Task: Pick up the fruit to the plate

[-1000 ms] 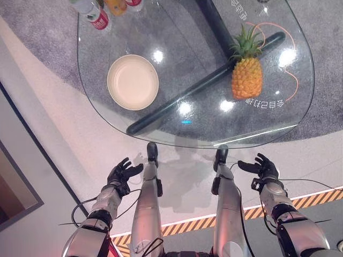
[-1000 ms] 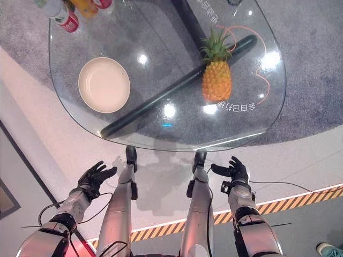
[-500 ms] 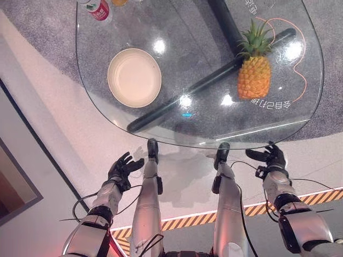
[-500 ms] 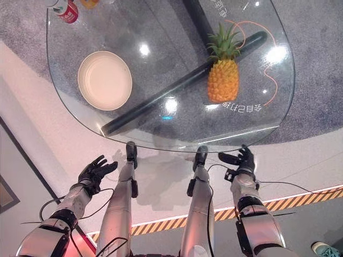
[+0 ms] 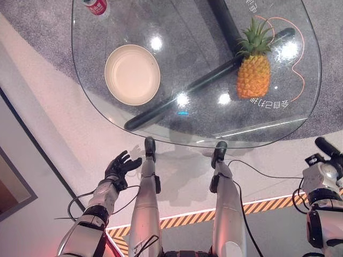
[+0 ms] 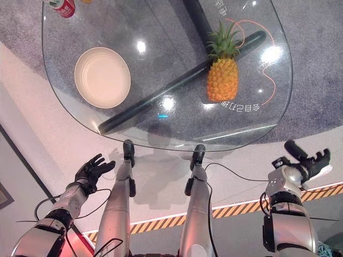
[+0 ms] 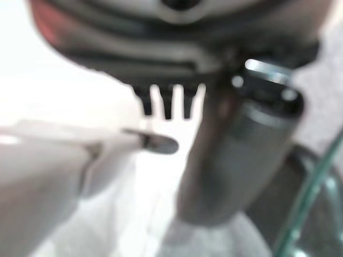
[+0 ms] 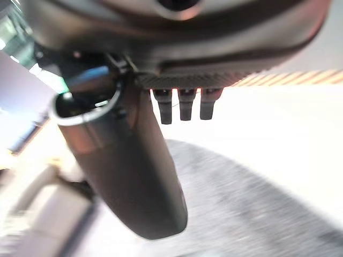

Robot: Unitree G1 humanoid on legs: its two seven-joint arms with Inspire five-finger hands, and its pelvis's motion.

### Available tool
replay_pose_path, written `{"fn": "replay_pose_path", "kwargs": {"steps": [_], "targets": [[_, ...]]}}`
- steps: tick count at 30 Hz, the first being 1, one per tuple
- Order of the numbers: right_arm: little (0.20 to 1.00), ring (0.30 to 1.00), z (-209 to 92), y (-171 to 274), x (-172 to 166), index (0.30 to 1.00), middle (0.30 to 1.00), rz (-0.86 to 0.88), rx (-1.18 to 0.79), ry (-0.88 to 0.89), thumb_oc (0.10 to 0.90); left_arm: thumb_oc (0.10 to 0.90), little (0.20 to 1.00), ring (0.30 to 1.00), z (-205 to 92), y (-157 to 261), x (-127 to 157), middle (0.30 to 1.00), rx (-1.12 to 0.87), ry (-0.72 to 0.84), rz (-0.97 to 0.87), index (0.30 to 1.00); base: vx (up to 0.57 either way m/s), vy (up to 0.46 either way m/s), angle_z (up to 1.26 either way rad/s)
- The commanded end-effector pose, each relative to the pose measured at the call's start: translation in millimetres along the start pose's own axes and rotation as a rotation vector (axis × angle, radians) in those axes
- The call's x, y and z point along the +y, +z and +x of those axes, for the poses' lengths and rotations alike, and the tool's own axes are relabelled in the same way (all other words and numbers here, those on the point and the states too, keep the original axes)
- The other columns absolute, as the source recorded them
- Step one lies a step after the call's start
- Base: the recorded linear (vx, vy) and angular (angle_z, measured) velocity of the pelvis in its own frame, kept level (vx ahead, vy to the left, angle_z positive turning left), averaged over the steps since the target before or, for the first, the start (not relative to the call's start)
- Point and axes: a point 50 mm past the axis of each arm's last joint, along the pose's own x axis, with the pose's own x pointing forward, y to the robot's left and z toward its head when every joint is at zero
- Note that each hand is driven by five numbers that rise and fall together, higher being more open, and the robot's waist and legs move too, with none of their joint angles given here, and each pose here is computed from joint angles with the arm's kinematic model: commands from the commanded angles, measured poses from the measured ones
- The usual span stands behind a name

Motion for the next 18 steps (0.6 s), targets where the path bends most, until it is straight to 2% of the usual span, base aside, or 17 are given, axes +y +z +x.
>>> {"fn": "replay_pose_path", "kwargs": {"steps": [1,11,14,18], "targets": [[0.9,0.9,6,49,-7,0.9,0.9,0.097,-0.246,-0.113,0.8,0.8,0.9,0.9,-11,-16,33,0.9,0.04,0.124,-0.023,0.9,-0.02,0.038,0.01],[0.9,0.9,-58,92,53,0.9,0.9,0.215,-0.55,0.12,0.8,0.8,0.9,0.9,-11,-24,23,0.9,0.033,0.109,-0.061,0.9,-0.01,0.045,0.0],[0.9,0.9,-83,99,67,0.9,0.9,0.214,-0.625,0.269,0.8,0.8,0.9,0.9,-12,-27,22,0.9,0.032,0.102,-0.066,0.9,0.0,0.012,0.0],[0.9,0.9,-100,94,79,0.9,0.9,0.168,-0.626,0.432,0.8,0.8,0.9,0.9,-13,-31,23,0.9,0.037,0.103,-0.07,0.9,0.0,0.008,0.0]]}}
